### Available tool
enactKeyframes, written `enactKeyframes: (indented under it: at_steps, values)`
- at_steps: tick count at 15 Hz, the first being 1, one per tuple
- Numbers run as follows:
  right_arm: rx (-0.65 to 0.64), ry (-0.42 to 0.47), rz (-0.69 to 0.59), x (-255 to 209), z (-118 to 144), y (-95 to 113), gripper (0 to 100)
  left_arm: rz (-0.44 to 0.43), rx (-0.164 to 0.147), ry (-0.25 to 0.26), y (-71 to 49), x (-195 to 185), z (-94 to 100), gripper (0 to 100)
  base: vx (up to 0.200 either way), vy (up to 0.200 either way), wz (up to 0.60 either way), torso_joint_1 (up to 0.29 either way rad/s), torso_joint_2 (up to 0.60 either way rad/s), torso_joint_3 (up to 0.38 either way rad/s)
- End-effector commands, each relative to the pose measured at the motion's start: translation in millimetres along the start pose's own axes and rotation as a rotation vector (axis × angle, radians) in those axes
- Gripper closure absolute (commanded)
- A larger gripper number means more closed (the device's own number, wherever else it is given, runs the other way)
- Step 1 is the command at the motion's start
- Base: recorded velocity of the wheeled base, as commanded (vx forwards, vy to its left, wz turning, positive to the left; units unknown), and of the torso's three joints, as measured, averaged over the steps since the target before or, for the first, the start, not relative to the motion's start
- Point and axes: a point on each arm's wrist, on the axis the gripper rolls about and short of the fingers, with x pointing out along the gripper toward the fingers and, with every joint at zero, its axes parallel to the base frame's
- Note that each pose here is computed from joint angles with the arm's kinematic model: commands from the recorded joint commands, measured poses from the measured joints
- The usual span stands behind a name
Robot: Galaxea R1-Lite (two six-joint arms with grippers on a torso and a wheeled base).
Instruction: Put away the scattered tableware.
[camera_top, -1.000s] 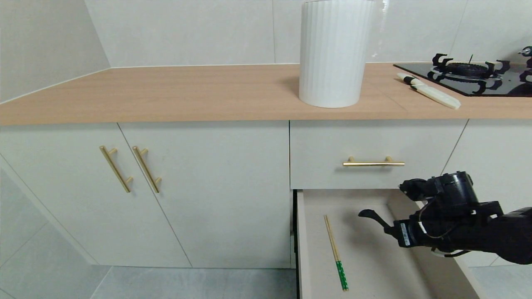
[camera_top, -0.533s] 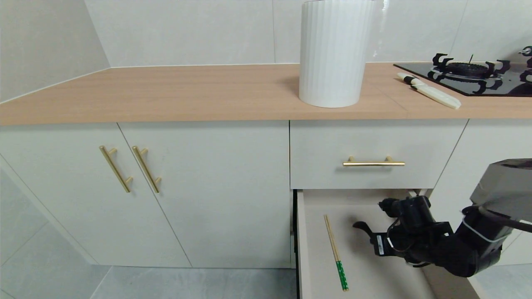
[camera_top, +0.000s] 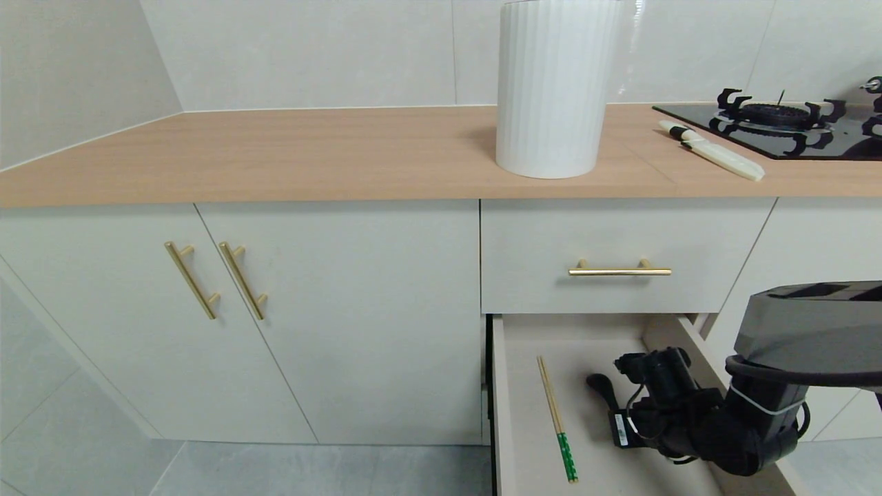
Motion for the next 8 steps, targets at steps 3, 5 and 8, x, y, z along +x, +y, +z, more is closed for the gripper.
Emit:
enactKeyframes:
  at_steps: [3,5,8]
  values:
    - [-0.001,-0.005,-0.001,2.7,-0.8,0.1,100,-0.001,0.000,0.000,0.0,0.0,0.0,0,0.000,0.000,0.00,0.000,0.00,0.000]
    - [0.000,-0.012,-0.009,3.5,-1.5,-0.2,100,0.001,0.000,0.000,0.0,0.0,0.0,0,0.000,0.000,0.00,0.000,0.00,0.000]
    - [-0.001,-0.005,-0.021,5.5,-3.6,-0.7,100,-0.001,0.000,0.001,0.0,0.0,-0.1,0,0.000,0.000,0.00,0.000,0.00,0.000]
